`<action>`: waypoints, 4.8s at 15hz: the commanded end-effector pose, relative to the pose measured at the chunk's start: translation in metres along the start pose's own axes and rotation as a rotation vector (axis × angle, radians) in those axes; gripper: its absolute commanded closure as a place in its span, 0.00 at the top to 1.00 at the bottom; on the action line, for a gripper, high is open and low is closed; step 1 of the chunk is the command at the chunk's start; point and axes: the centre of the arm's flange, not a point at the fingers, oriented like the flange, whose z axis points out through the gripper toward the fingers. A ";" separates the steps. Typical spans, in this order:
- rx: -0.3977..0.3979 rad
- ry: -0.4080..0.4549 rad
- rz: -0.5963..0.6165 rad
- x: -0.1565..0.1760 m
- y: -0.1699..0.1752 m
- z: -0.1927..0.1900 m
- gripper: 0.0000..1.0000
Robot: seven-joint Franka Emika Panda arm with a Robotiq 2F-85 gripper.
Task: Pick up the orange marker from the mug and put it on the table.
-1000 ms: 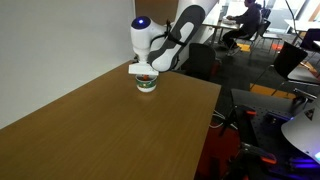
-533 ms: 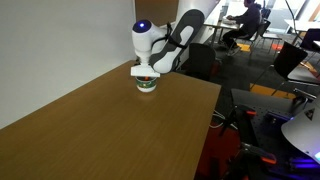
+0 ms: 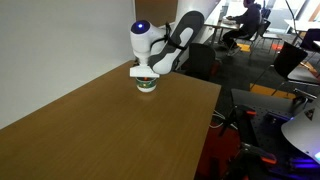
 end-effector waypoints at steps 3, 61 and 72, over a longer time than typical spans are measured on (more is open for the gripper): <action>0.062 0.045 -0.019 -0.005 0.008 -0.046 0.05; 0.376 -0.506 -1.855 -0.280 -0.025 -0.154 0.68; 0.384 -0.433 -1.748 -0.246 -0.016 -0.193 1.00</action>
